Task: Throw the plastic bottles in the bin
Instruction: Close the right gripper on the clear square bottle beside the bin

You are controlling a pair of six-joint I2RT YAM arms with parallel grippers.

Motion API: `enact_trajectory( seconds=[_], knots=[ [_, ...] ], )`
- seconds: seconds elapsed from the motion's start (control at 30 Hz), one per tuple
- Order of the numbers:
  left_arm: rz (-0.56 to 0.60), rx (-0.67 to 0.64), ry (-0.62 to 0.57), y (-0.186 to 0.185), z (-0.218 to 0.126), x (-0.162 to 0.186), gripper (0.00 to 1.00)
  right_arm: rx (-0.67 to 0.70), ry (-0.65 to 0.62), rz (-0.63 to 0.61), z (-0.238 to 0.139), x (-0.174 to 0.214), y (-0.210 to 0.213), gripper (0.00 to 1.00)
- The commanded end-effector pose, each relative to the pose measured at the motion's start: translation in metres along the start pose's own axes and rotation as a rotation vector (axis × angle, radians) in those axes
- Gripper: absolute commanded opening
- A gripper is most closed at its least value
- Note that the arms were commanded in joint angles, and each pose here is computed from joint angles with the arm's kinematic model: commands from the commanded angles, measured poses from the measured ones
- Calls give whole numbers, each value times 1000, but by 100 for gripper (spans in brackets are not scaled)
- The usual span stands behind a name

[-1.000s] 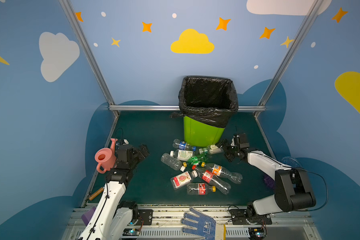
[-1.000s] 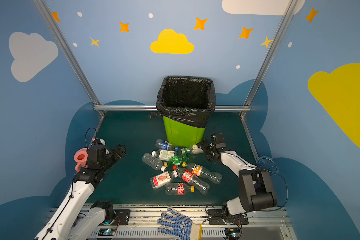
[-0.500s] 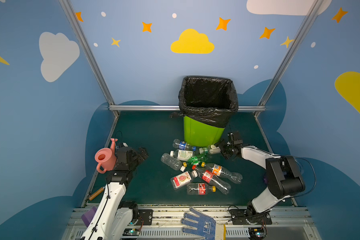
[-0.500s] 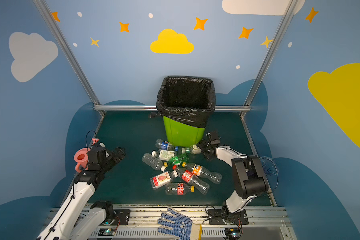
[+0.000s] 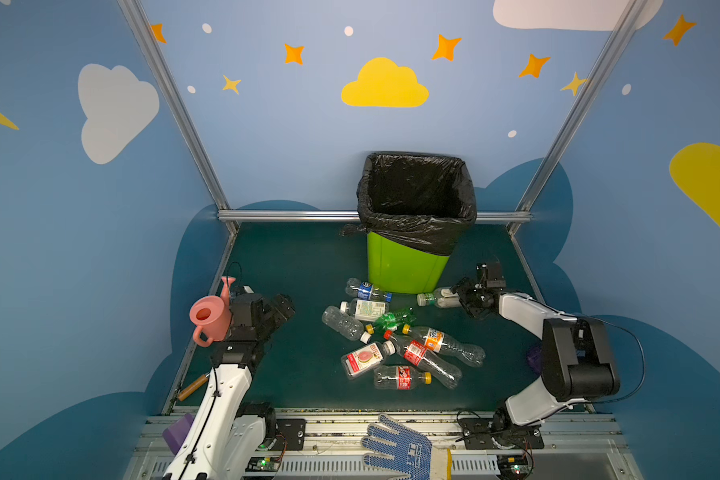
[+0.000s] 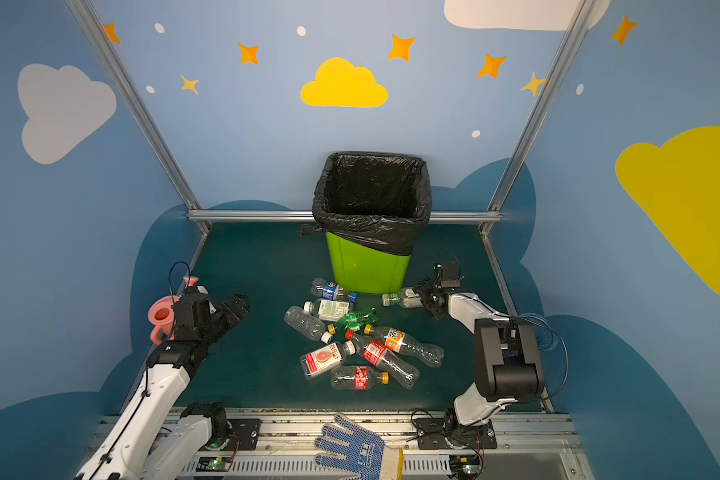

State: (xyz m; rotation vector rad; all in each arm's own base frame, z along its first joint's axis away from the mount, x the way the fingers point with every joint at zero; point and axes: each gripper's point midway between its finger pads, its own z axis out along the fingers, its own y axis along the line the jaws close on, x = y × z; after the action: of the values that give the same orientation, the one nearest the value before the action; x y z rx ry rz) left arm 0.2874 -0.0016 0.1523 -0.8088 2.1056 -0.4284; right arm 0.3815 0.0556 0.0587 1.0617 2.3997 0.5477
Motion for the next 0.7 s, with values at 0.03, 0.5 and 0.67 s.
enact_trajectory(
  seconds=[0.03, 0.5, 0.67],
  knots=[
    [-10, -10, 12, 5, 2, 4, 100, 119, 10, -10, -12, 2, -39, 75],
    [-15, -11, 18, 9, 8, 9, 100, 48, -3, 90, -48, -1, -5, 94],
    [-18, -13, 28, 11, 11, 11, 100, 44, 31, 183, -46, 11, 3, 98]
  ],
)
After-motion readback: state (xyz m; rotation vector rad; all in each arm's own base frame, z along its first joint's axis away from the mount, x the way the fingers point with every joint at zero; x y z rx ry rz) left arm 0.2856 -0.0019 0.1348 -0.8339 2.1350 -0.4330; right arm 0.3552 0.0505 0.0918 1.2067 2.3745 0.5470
